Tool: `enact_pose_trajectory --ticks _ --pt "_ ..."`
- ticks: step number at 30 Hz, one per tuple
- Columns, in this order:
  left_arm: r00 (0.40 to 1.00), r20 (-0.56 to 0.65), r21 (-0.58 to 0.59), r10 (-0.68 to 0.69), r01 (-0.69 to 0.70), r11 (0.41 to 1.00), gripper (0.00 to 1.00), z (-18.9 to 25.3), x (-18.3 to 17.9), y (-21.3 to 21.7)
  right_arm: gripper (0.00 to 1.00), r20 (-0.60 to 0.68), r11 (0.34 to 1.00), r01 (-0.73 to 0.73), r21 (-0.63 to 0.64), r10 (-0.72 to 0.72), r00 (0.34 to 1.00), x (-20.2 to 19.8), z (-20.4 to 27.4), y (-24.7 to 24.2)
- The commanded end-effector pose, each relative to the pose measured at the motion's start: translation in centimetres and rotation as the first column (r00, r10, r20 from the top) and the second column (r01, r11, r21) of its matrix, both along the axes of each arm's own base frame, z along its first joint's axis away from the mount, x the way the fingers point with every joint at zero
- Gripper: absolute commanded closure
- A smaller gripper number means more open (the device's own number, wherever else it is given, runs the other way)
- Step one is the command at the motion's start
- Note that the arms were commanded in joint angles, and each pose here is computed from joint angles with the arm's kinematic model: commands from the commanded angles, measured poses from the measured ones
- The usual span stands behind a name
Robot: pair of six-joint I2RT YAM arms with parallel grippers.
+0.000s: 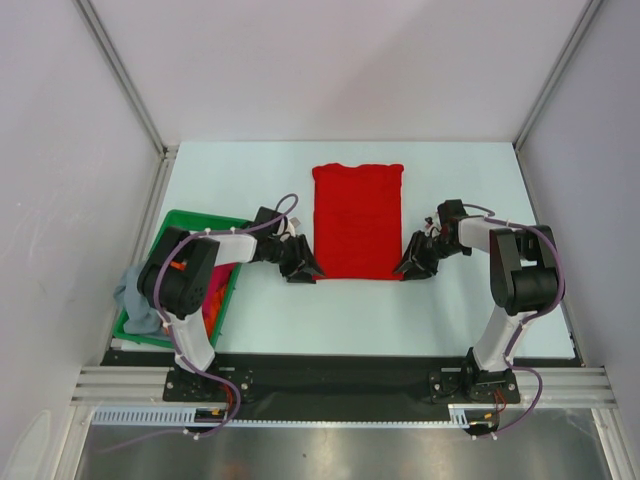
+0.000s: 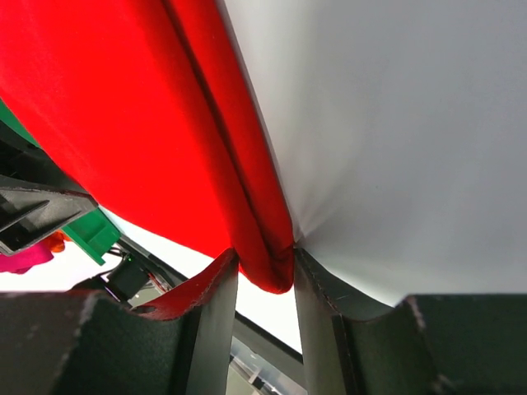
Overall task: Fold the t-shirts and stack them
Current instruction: Fold the tshirt
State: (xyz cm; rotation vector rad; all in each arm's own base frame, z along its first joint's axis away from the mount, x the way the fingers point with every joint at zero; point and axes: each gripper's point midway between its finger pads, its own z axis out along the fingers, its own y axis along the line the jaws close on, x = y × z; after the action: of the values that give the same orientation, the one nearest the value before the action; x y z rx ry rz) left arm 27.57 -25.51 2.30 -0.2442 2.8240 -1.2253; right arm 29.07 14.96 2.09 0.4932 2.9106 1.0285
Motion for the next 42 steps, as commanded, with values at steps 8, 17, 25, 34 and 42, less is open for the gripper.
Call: enact_pose_trajectory --ticks 8,17,25,34,42 --pt "0.998 -0.006 0.087 0.055 -0.054 0.995 0.57 -2.5 0.7 1.9 0.66 -0.009 0.999 0.005 -0.054 -0.005 1.0 -0.1 -1.6 -0.6" --pt "0.999 0.0 0.063 0.032 -0.032 0.997 0.7 -2.3 1.3 1.3 0.75 -0.008 0.999 -0.001 -0.054 0.001 1.0 -0.1 -1.4 -0.4" --pt "1.0 0.026 0.093 0.012 -0.014 0.996 0.99 -2.1 1.1 1.7 1.0 -0.002 0.991 -0.055 -0.121 0.056 0.998 -0.6 -1.4 0.0" --pt "0.997 0.061 0.128 -0.041 0.033 0.991 1.0 -0.8 -5.4 2.7 1.0 0.001 0.976 -0.126 -0.179 0.128 0.992 -5.7 0.4 1.4" --pt "0.997 0.078 0.141 -0.022 0.011 0.99 1.0 0.8 -12.7 5.0 1.0 0.026 0.97 -0.138 -0.2 0.146 0.989 -13.5 3.0 0.8"
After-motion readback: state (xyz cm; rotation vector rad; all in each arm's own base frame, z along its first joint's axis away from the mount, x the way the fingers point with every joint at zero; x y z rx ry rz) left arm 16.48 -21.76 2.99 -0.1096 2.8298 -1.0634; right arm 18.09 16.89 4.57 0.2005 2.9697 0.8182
